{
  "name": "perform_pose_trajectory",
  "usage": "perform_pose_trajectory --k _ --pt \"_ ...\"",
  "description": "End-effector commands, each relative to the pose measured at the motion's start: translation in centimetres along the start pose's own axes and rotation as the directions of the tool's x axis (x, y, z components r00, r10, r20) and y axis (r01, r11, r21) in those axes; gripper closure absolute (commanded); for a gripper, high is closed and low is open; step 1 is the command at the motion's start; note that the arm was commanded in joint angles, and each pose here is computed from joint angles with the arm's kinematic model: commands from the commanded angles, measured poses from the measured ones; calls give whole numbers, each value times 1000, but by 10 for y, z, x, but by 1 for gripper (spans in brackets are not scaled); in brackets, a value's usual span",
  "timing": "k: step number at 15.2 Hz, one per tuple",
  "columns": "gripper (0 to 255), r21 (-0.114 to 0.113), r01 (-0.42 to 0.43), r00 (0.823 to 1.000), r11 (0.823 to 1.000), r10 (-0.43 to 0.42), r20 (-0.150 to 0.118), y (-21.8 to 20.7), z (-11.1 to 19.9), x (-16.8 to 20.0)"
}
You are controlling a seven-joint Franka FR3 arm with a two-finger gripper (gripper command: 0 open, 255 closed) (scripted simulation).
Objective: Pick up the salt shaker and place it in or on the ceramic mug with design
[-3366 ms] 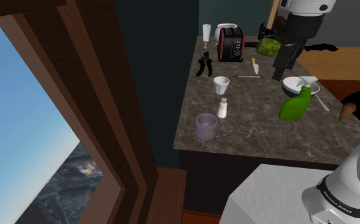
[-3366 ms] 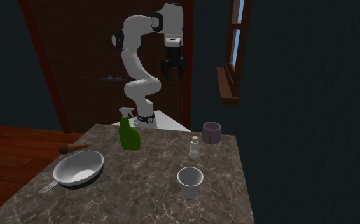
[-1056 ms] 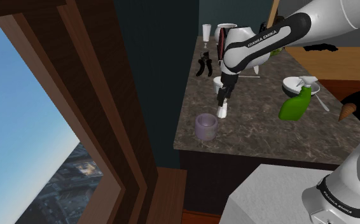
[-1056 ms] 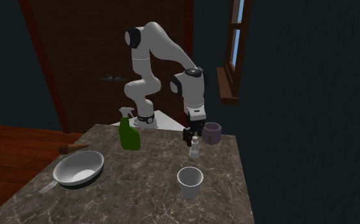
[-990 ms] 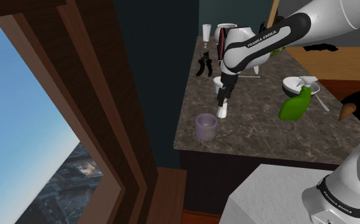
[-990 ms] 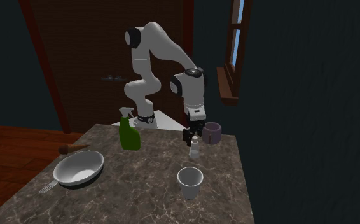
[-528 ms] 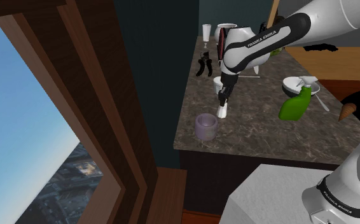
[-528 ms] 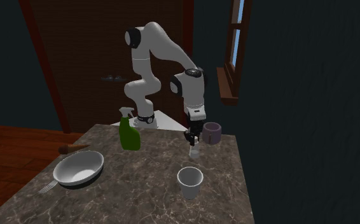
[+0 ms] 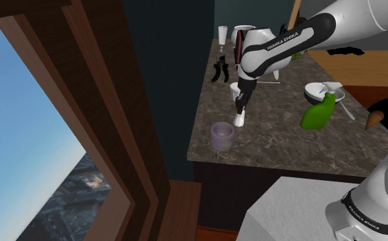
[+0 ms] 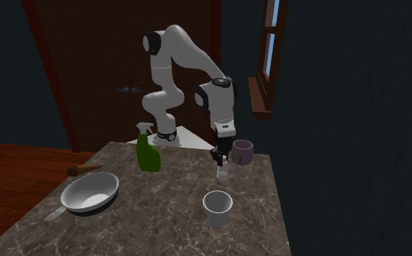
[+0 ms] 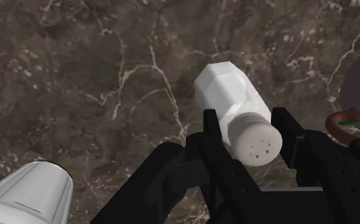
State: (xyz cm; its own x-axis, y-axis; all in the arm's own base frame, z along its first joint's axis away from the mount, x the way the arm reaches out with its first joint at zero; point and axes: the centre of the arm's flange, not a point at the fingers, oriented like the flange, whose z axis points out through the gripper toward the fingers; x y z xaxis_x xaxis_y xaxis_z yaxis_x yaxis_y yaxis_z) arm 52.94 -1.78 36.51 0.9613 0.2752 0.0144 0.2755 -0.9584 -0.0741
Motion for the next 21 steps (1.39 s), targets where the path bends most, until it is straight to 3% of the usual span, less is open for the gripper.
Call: perform_pose_trajectory --k 1,21 --pt "255 0 0 1000 1000 0 1 0 -8 0" --pt "255 0 0 1000 1000 0 0 -8 -113 2"
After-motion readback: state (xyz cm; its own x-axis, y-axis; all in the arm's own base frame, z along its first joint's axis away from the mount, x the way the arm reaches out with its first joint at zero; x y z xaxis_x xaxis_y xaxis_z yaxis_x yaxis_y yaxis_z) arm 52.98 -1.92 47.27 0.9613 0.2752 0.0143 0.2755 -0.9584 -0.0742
